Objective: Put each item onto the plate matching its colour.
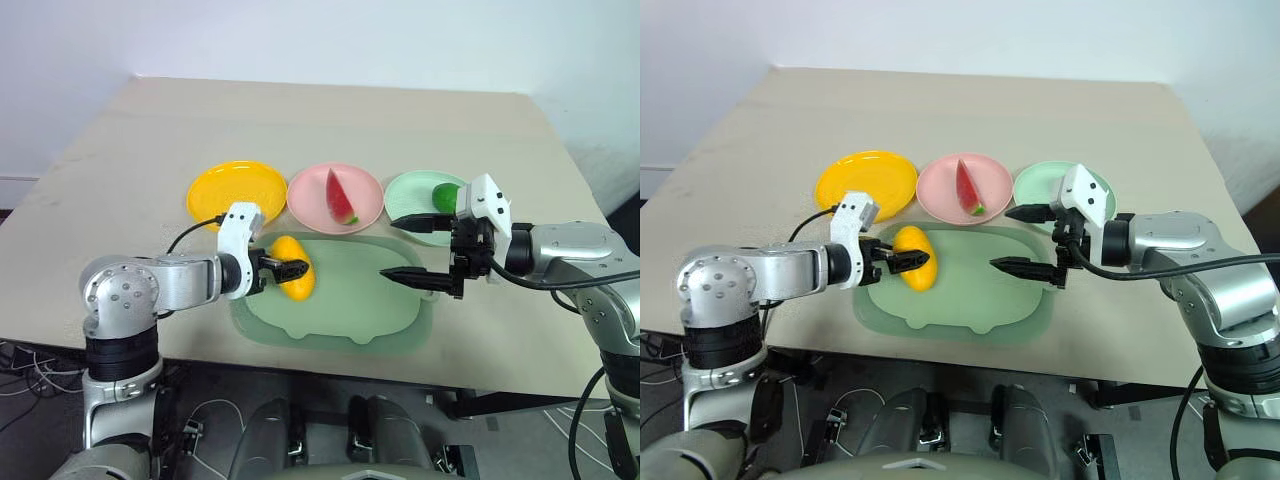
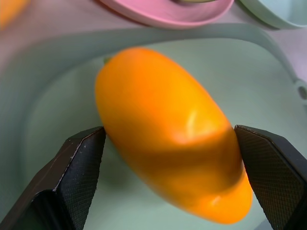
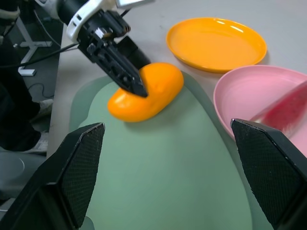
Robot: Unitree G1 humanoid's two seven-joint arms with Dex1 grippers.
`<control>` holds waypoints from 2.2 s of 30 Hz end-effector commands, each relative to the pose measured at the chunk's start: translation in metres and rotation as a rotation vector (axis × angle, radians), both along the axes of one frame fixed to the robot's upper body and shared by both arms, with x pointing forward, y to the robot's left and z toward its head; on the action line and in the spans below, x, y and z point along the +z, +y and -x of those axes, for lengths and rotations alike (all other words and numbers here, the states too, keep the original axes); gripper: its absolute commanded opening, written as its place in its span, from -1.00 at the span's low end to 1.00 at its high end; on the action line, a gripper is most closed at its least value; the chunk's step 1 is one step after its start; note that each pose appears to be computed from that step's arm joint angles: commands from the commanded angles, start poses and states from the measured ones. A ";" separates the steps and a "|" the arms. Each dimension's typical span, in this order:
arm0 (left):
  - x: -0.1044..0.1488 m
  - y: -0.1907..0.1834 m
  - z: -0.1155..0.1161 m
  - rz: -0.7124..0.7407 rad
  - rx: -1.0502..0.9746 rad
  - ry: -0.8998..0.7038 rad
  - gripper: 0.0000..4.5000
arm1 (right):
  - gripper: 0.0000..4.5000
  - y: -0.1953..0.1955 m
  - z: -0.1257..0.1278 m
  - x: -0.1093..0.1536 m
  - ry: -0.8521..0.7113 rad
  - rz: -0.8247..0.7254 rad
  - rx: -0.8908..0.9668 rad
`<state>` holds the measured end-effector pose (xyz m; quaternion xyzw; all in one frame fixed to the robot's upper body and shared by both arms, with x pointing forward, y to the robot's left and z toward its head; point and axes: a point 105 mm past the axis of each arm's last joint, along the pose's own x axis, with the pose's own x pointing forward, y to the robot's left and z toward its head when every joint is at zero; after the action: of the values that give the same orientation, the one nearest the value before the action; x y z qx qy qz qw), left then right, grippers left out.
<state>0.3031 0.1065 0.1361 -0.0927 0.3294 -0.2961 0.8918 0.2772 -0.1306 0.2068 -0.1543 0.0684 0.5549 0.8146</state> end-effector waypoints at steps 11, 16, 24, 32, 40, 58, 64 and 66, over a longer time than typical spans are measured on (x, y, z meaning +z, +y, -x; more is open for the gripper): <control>-0.007 0.000 -0.005 0.071 0.089 0.101 0.47 | 1.00 -0.002 0.000 0.009 -0.055 0.017 -0.007; 0.012 0.002 -0.007 0.143 0.077 0.062 0.47 | 1.00 -0.002 -0.001 0.012 -0.066 0.009 -0.008; 0.054 0.050 -0.014 0.130 0.124 -0.003 0.47 | 1.00 0.005 0.004 0.029 -0.081 -0.073 0.016; 0.081 0.098 -0.046 0.021 0.308 -0.091 0.47 | 1.00 0.011 0.004 0.030 -0.082 -0.100 0.022; 0.074 0.128 -0.122 -0.099 0.436 -0.305 0.47 | 1.00 0.010 -0.006 0.029 -0.093 -0.084 -0.002; 0.053 0.113 -0.142 0.010 0.311 -0.301 0.98 | 1.00 0.010 -0.010 0.033 -0.111 -0.080 -0.013; 0.081 0.124 -0.127 0.012 0.265 -0.422 0.98 | 1.00 0.008 -0.010 0.035 -0.109 -0.112 -0.024; 0.087 0.130 -0.117 0.017 0.263 -0.430 0.98 | 1.00 0.007 -0.009 0.035 -0.105 -0.119 -0.025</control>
<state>0.4269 0.2313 0.1991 -0.0773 0.1465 -0.1856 0.9686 0.2888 -0.1219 0.2292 -0.1345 0.0226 0.5406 0.8301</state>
